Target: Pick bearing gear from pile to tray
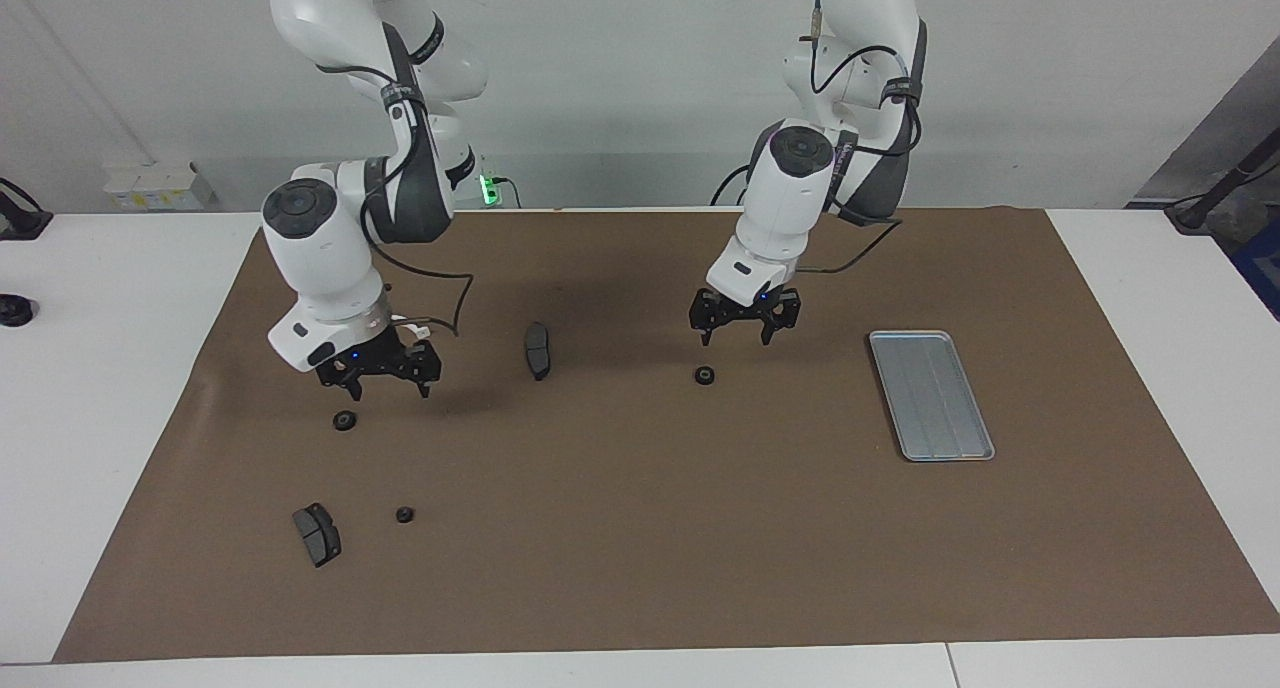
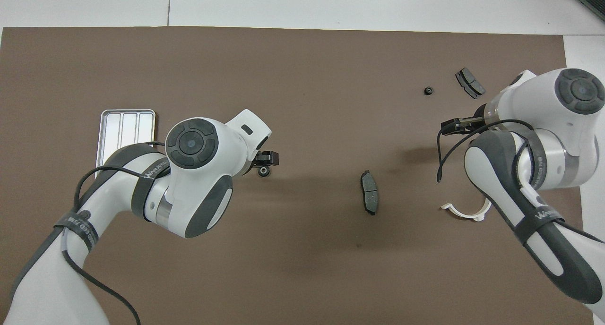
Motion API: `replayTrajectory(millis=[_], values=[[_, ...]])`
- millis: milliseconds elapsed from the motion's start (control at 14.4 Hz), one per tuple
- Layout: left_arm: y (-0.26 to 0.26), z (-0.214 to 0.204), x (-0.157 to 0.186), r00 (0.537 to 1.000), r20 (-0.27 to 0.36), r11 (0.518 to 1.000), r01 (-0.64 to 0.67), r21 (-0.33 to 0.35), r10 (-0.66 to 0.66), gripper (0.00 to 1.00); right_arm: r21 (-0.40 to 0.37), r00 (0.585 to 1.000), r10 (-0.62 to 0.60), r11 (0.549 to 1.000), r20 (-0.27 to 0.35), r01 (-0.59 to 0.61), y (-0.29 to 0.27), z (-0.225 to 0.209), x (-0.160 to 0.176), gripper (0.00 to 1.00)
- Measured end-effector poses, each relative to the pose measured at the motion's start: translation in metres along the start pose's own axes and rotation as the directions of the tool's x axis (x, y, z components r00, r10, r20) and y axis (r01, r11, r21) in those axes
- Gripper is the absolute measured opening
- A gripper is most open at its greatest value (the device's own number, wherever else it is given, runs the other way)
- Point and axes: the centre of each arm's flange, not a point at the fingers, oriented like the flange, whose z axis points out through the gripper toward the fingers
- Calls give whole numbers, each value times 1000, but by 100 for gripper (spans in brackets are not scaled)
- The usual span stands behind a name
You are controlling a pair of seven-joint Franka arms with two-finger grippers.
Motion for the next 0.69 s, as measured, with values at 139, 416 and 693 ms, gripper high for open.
replayTrajectory(millis=[139, 416, 693], values=[[10, 28, -2, 1000, 2, 1000, -16, 4, 16, 100, 1, 1000, -13, 1000, -1, 13, 26, 17, -3, 100], [15, 66, -2, 1000, 3, 999, -28, 15, 28, 97, 6, 1000, -12, 1000, -18, 12, 45, 50, -7, 100], [18, 71, -5, 998, -3, 997, -61, 37, 61, 89, 11, 1000, 2, 1000, -24, -2, 53, 74, -8, 95]])
